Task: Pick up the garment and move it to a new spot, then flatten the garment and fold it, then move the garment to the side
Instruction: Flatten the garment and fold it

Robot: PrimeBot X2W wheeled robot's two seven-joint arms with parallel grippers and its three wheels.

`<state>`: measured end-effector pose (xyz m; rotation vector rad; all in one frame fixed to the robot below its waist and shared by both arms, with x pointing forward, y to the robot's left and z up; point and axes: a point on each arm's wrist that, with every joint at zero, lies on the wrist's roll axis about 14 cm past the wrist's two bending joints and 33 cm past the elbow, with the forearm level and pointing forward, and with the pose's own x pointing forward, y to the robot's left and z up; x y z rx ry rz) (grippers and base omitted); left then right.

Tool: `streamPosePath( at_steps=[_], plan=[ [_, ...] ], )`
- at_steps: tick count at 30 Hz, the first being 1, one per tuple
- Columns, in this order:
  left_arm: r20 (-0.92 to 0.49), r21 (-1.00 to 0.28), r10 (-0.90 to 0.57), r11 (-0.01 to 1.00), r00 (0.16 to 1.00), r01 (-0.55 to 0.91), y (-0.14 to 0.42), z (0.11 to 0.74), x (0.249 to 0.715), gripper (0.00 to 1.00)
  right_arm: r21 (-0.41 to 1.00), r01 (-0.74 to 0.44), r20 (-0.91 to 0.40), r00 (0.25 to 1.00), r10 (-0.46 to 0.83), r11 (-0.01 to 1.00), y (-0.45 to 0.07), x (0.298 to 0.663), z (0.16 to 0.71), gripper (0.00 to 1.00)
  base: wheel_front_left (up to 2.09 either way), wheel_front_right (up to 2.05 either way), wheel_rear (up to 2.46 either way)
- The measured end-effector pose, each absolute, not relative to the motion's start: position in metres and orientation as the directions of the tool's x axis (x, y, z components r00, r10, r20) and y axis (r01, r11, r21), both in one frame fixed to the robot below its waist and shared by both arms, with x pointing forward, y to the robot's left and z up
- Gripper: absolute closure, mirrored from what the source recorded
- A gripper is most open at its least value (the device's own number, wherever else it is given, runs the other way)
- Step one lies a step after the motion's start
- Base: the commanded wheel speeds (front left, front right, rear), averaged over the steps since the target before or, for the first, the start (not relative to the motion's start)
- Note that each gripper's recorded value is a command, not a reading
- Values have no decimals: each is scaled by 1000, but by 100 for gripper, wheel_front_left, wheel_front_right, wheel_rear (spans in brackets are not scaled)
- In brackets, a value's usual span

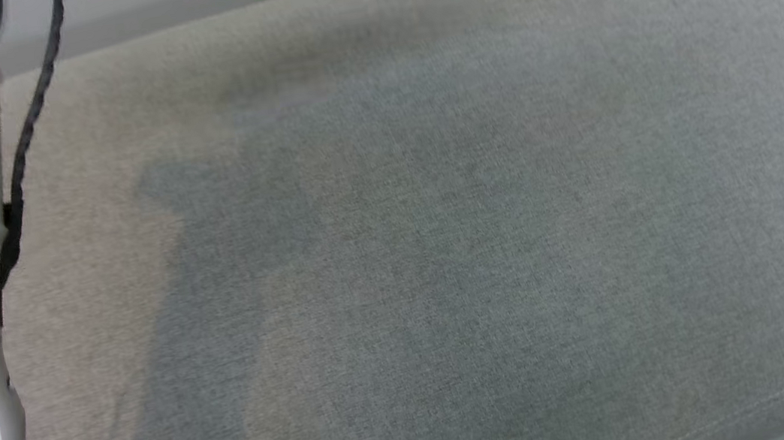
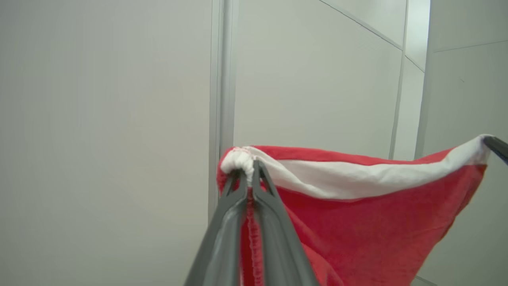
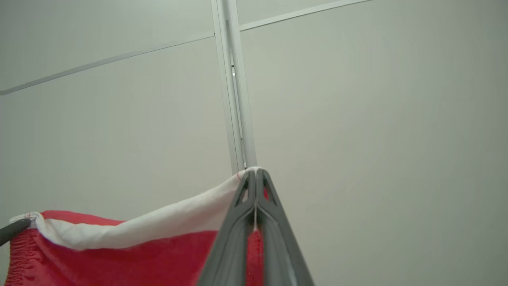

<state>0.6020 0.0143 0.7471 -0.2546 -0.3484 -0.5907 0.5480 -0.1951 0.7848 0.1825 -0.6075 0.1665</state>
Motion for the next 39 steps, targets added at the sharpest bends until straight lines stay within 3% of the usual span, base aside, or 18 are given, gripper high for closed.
streamPosePath(
  at_steps=[7, 13, 19, 27, 39],
  plan=[
    [155, -237, -512, 811, 845, 535, 8, 609, 647, 100, 147, -239, 391, 905, 166, 960, -168, 584, 670, 100, 0, 0, 0],
    [2, -361, -477, 819, 879, 445, 21, 502, 638, 100, 205, -222, 207, 962, 179, 953, -163, 576, 566, 100, 0, 0, 0],
    [-4, -412, -472, 804, 882, 429, 28, 483, 612, 100, 258, -202, 182, 970, 158, 945, -168, 556, 543, 100, 0, 0, 0],
    [35, -389, -478, 802, 878, 452, 44, 477, 556, 100, 295, -147, 199, 976, 90, 944, -187, 512, 536, 100, 0, 0, 0],
    [71, -499, -398, 780, 915, 378, 58, 493, 436, 100, 361, -43, 188, 982, -28, 932, -210, 408, 534, 100, 0, 0, 0]
  ],
)
